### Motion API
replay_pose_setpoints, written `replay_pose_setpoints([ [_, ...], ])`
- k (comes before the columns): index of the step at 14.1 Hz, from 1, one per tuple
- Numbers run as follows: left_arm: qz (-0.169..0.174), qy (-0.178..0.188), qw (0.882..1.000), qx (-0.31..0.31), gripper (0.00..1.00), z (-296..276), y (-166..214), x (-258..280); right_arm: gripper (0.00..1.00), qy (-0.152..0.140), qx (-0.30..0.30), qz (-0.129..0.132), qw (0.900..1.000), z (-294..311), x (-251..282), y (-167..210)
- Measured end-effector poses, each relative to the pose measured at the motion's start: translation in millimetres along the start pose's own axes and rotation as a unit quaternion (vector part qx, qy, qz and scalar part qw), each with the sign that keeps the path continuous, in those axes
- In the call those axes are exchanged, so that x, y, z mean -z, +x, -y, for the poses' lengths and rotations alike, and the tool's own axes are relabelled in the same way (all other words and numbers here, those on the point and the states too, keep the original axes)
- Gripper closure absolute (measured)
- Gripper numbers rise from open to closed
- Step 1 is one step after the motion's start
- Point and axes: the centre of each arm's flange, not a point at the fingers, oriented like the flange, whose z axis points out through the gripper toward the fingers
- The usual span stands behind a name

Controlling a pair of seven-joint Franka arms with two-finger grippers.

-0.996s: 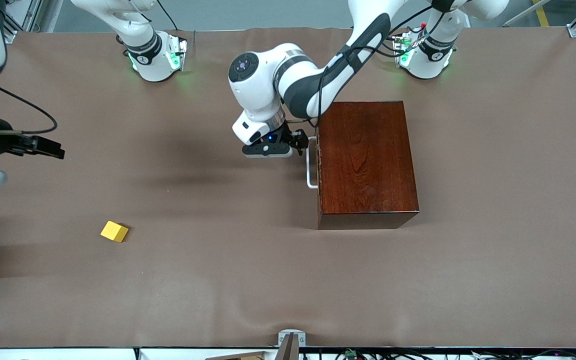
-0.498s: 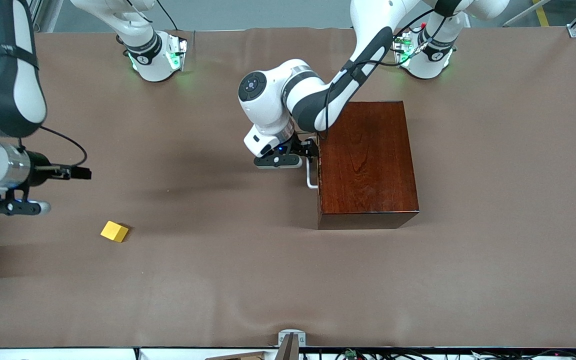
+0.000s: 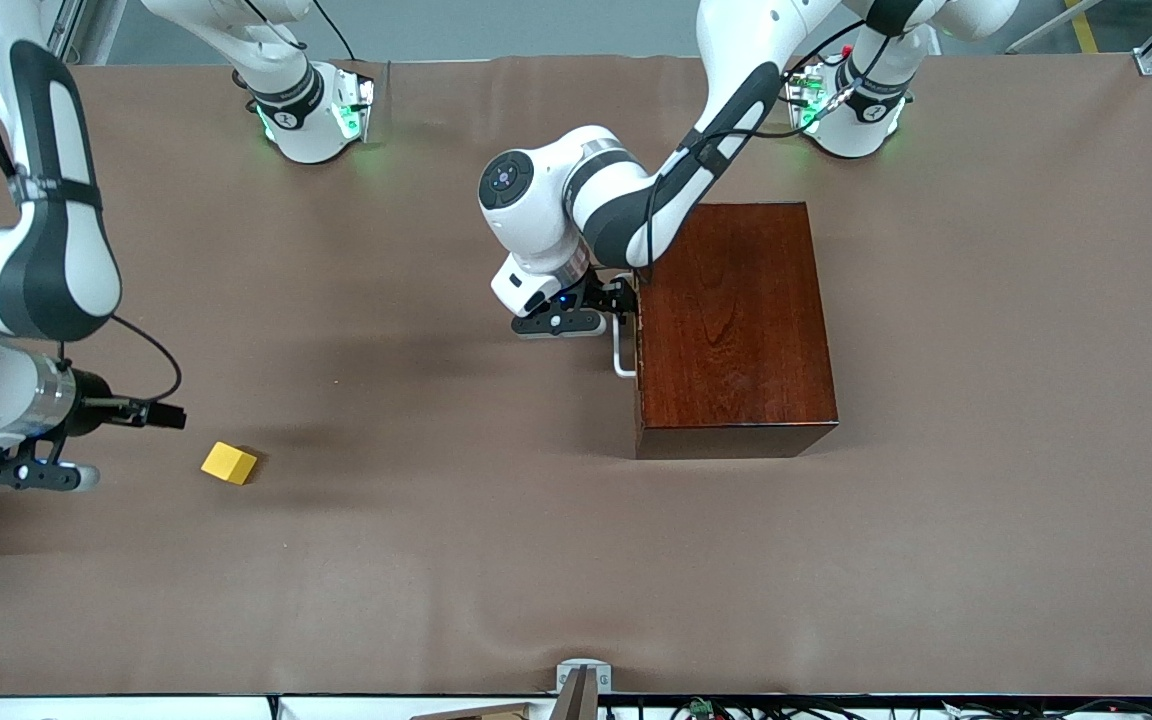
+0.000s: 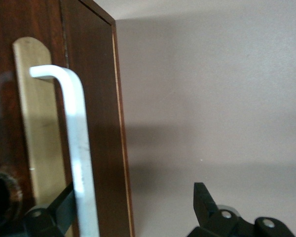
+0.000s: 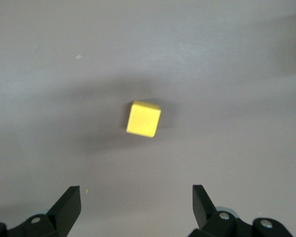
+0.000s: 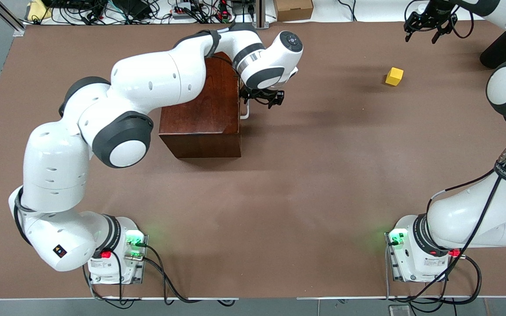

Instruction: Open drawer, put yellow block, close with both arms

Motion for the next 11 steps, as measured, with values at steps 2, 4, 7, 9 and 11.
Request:
replay_pose_setpoints([
  [2, -0.003, -0.005, 1.000, 0.001, 0.00, -1.1, 0.7, 0.2, 0.00, 0.001, -0.027, 0.007, 1.000, -18.4, -25.7, 9.5],
  [4, -0.006, -0.009, 1.000, 0.010, 0.00, -2.0, 1.1, 0.7, 0.00, 0.002, -0.056, 0.007, 0.998, -32.6, -54.1, 19.6],
  [7, -0.016, -0.026, 0.999, 0.023, 0.00, -6.0, 2.1, 1.9, 0.00, 0.010, -0.083, 0.010, 0.996, -39.5, -101.3, 27.4],
  [9, -0.017, -0.037, 0.999, 0.032, 0.00, -7.3, 3.4, 2.9, 0.00, 0.016, -0.087, -0.003, 0.996, -33.4, -116.1, 31.3],
  [11, -0.018, -0.061, 0.997, 0.038, 0.00, -10.9, 4.9, 6.0, 0.00, 0.024, -0.105, -0.011, 0.994, -27.8, -125.5, 34.5],
])
